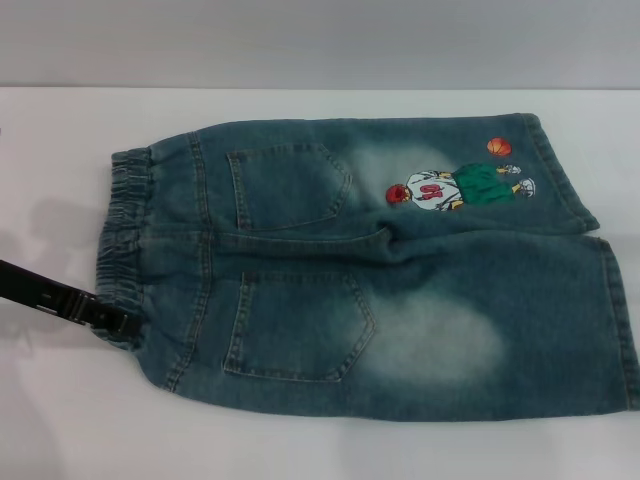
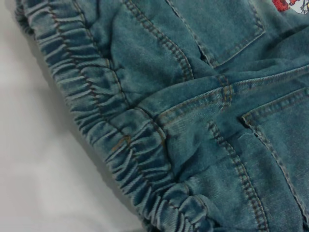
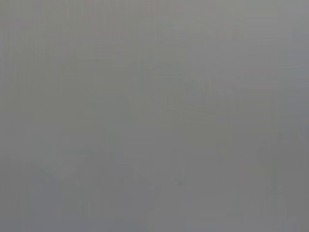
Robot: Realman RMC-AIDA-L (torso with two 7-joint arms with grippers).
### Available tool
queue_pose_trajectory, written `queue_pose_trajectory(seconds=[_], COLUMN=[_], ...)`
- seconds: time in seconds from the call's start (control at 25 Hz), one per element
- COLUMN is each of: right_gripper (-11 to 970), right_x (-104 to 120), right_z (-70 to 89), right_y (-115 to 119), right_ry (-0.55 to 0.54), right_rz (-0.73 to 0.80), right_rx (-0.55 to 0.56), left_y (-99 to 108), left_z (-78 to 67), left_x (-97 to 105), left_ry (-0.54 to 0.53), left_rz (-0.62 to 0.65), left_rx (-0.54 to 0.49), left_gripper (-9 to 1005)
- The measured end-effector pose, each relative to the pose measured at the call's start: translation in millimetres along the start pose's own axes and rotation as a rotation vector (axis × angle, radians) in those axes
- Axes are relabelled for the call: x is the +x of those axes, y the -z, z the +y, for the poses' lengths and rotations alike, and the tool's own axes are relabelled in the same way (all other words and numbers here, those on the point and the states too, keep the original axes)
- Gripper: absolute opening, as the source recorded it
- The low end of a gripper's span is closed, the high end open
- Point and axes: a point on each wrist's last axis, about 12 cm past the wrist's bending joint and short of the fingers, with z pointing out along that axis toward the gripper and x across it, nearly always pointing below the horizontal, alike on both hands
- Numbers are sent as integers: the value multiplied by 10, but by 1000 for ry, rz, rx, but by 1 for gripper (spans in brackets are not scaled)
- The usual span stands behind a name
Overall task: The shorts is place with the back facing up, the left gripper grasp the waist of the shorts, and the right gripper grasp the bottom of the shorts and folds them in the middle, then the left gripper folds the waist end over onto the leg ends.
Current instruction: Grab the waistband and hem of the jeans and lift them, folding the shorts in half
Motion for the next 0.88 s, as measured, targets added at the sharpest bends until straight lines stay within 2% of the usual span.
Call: queue_pose_trajectory(seconds=[0.56, 0.88], right_gripper=[631, 631], right_x=[4, 2], right_z=[-2, -22], right_y=[-18, -6], right_ry=[-1, -2], right_rz=[3, 2], right_rx=[6, 20], left_y=[46, 67], left_z=[23, 43], left_x=[-11, -6], left_ry=[0, 14], left_rz=[4, -8], left_rx=[-11, -21], left_gripper=[256, 88])
